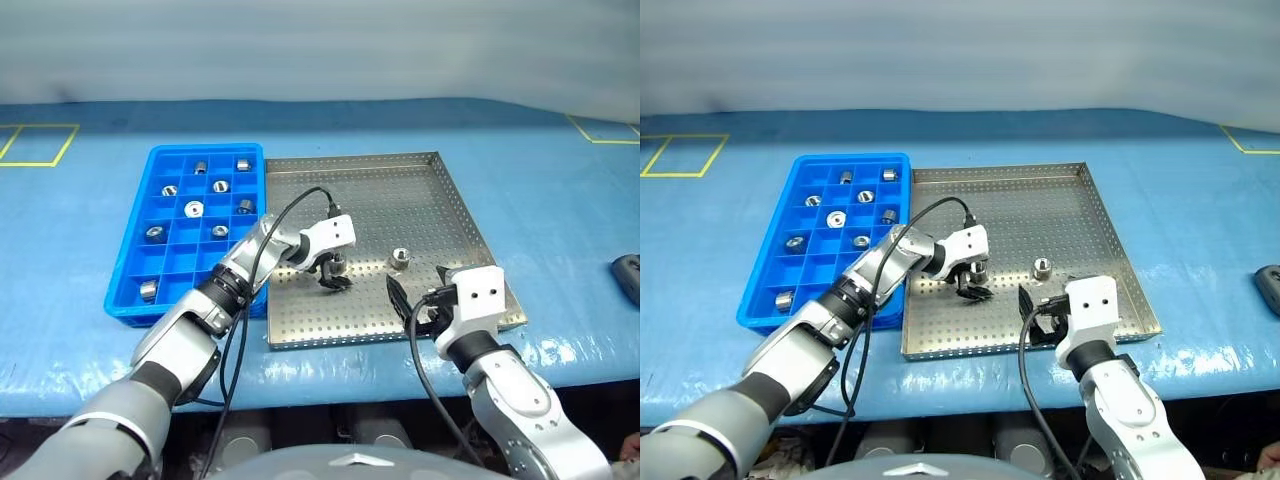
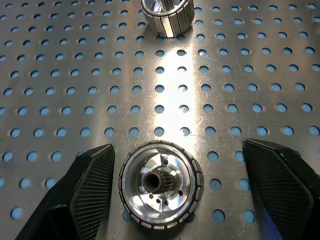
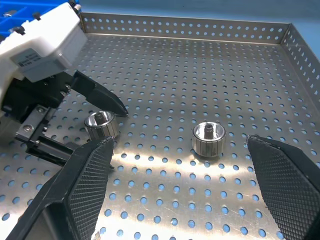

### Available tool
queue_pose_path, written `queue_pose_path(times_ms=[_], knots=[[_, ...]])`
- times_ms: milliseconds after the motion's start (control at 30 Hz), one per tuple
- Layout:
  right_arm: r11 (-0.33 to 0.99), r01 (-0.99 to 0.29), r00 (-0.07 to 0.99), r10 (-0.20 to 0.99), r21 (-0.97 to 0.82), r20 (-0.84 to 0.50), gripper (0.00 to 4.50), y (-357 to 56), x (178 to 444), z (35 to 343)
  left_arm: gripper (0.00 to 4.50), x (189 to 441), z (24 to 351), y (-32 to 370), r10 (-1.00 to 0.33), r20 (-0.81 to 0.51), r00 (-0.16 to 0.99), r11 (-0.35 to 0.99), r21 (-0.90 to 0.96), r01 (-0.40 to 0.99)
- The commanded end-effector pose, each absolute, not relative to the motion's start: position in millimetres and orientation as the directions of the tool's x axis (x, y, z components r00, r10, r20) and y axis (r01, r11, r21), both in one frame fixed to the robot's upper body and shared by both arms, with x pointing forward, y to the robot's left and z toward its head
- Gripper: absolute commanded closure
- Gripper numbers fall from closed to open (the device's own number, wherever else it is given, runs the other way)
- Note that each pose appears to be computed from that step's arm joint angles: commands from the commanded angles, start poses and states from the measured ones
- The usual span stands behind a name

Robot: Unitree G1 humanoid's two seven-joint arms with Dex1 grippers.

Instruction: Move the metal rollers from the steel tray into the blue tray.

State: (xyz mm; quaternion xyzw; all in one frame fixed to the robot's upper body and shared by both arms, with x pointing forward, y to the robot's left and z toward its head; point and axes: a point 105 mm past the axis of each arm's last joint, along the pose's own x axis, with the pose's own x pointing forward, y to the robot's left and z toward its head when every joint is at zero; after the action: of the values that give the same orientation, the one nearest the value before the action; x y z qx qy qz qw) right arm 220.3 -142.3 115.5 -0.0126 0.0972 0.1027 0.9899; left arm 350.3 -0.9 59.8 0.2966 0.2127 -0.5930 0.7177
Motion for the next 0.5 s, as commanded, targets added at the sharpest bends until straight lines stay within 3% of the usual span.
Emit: queue_pose_path(times_ms=[33,267,500], knots=[[0.980,-0.196,0.973,0.192,-0.018,-0.131,0.00,-142,219,130,0.59,355,65,-2,-0.713,-0.665,0.221,0.102,0.214,0.971],[0.978,-0.208,0.971,0.204,-0.020,-0.123,0.00,-141,223,131,2.79,356,75,4,-0.717,-0.660,0.224,0.090,0.230,0.969],[0.962,-0.272,0.957,0.267,-0.030,-0.114,0.00,-132,231,134,2.78,362,115,12,-0.786,-0.535,0.309,0.188,0.269,0.945]])
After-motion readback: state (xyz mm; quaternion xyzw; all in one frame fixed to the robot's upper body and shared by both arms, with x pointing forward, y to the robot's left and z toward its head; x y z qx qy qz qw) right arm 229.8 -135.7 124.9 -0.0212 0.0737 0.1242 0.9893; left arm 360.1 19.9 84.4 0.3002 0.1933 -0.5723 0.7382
